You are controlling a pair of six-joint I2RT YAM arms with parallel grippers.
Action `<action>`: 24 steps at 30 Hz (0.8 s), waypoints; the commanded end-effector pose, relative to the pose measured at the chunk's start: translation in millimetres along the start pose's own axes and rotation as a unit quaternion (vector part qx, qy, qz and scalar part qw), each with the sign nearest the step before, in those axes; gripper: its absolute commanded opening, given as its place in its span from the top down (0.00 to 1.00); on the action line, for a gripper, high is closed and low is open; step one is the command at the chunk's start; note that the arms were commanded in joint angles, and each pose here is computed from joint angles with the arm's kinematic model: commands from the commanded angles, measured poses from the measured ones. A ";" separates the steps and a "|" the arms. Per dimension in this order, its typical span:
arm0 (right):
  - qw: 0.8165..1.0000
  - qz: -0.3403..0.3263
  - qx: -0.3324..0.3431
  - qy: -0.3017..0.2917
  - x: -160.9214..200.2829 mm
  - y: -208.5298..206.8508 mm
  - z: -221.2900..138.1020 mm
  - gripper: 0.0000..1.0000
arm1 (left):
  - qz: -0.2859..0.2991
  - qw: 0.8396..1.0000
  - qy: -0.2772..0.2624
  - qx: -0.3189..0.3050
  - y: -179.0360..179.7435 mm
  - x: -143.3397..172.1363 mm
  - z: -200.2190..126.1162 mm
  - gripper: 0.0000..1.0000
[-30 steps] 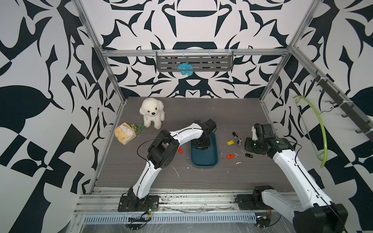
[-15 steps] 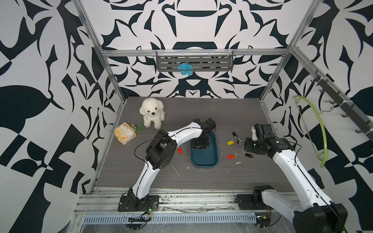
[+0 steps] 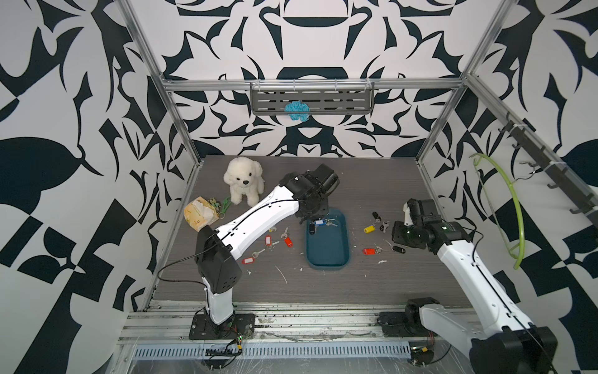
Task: Take the keys out of the storage box
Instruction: Pick up the key from the storage box, then place the key at the center of the board.
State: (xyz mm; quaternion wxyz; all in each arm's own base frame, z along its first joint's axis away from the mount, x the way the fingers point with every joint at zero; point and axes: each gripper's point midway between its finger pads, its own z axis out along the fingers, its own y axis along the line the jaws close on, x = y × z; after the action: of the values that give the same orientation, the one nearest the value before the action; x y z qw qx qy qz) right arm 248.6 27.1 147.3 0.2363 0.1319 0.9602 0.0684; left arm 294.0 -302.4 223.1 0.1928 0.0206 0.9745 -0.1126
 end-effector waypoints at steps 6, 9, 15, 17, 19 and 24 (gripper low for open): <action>1.000 0.004 0.004 0.003 0.5 -2.2 5.3 0.73 | -0.048 0.996 -0.007 -0.072 100.0 13.4 -30.5 0.91; 1.000 0.006 0.003 0.008 2.5 -1.9 7.3 0.73 | -0.075 0.994 0.003 -0.081 129.2 25.7 -24.7 0.90; 1.000 0.010 0.001 0.017 5.3 -1.3 11.8 0.73 | -0.113 0.989 0.040 -0.088 167.4 51.6 5.5 0.89; 1.000 0.010 0.002 0.019 5.8 -1.4 13.0 0.73 | -0.123 0.987 0.051 -0.088 177.3 55.2 19.3 0.89; 1.000 0.010 0.002 0.021 6.3 -1.7 13.4 0.74 | -0.132 0.985 0.060 -0.090 186.1 56.0 31.9 0.89; 1.000 0.009 0.003 0.024 7.4 -2.0 14.8 0.74 | -0.156 0.980 0.078 -0.098 207.9 50.2 65.1 0.89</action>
State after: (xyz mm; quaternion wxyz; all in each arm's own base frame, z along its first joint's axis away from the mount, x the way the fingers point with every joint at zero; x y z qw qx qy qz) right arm 246.3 28.2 129.9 0.2078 0.1349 0.9666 0.0664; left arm 273.8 -113.0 115.6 0.0972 -0.1452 0.9842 -0.0270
